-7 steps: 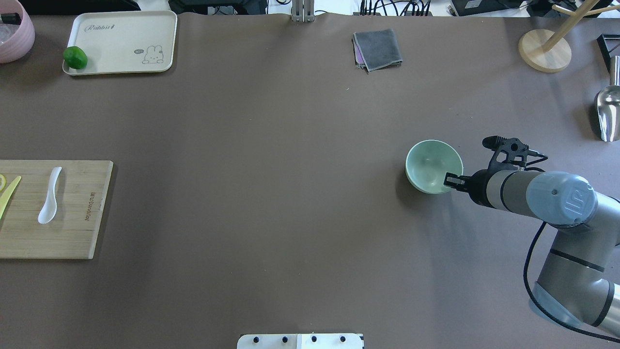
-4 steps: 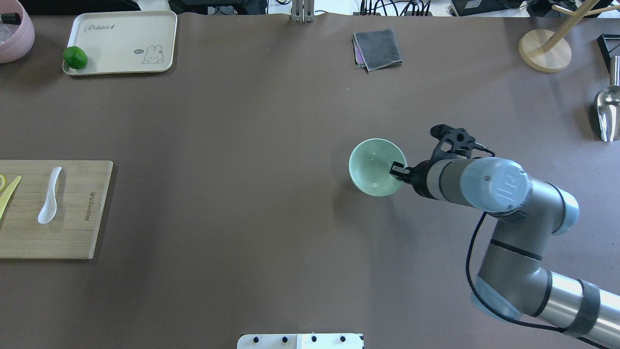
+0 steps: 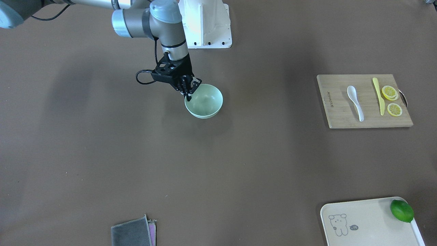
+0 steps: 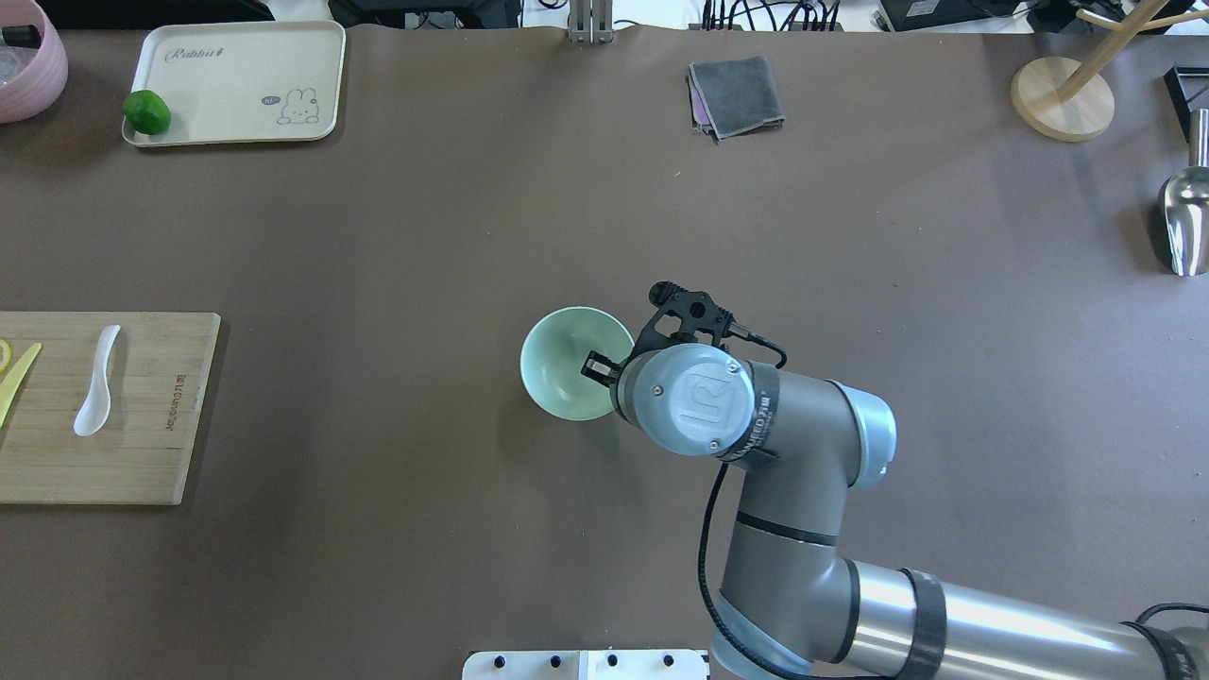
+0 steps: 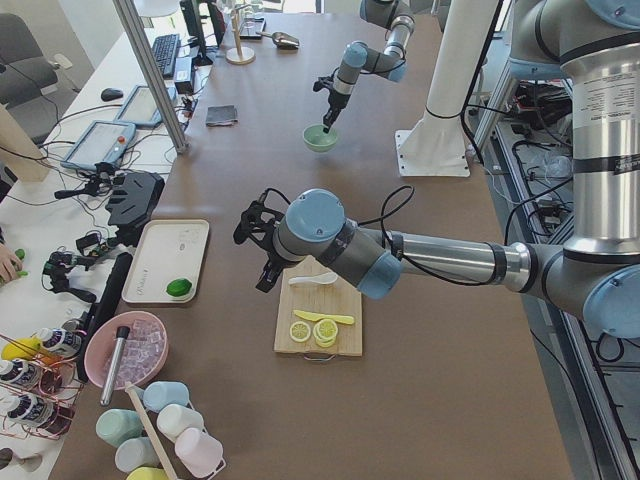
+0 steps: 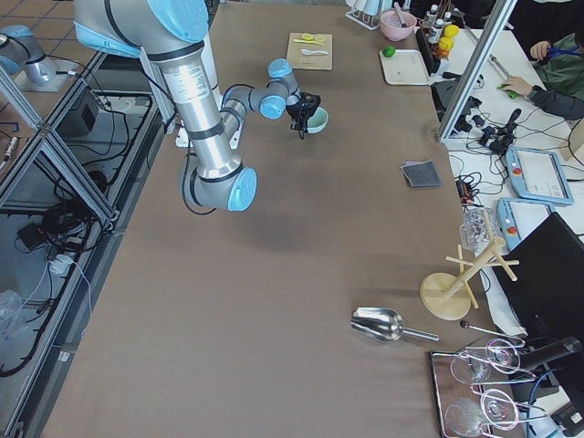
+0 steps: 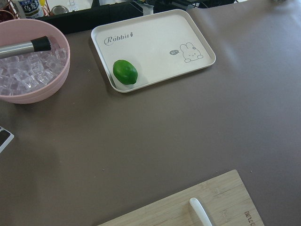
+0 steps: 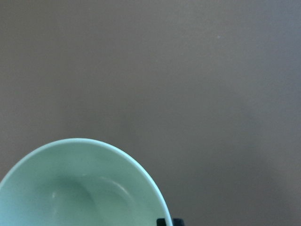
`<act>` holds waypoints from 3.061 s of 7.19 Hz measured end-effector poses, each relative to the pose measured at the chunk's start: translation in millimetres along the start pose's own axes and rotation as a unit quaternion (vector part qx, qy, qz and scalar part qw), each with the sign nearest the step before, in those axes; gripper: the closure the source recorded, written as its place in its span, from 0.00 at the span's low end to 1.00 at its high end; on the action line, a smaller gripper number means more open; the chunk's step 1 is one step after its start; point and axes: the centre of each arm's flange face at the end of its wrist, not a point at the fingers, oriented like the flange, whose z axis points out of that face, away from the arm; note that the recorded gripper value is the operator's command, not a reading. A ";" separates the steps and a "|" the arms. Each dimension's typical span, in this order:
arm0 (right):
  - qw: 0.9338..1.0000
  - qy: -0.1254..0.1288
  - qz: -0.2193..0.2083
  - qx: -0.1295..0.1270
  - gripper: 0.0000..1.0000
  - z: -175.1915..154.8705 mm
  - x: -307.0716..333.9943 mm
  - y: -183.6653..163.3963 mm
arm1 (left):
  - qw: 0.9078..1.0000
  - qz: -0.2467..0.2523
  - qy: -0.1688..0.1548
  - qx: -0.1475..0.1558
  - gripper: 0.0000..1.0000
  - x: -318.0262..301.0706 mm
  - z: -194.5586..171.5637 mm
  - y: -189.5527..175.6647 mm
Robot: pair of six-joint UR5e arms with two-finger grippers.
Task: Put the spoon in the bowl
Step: 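Grip the bowl rim and drag it toward the table center with the right gripper, then release the bowl and withdraw the right arm while the left arm reaches toward the spoon, then lower the left gripper onto the white spoon handle and close it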
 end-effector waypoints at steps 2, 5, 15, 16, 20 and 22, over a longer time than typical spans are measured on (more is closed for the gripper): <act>1.000 0.005 0.002 0.013 0.00 10.0 -20.4 7.5 | 1.000 -0.001 0.002 -0.001 0.01 1.8 1.8 -0.2; 1.000 0.001 -0.029 0.006 0.00 -44.1 -29.7 -52.3 | 0.995 -0.098 0.012 -0.009 0.01 16.6 18.2 0.6; 0.970 -0.005 -0.231 -0.072 0.00 -263.1 372.3 -429.8 | 0.966 -0.226 -0.123 -0.039 0.37 128.2 251.4 96.7; 0.970 -0.003 -0.233 -0.071 0.00 -264.2 380.7 -432.4 | 0.966 -0.224 -0.126 -0.041 0.39 127.7 262.7 95.5; 0.970 0.000 -0.234 -0.069 0.00 -264.6 384.8 -434.4 | 0.966 -0.220 -0.128 -0.048 0.88 128.1 275.8 97.8; 0.970 -0.001 -0.234 -0.070 0.00 -264.4 384.9 -434.4 | 0.966 -0.219 -0.128 -0.049 1.00 128.2 276.4 98.0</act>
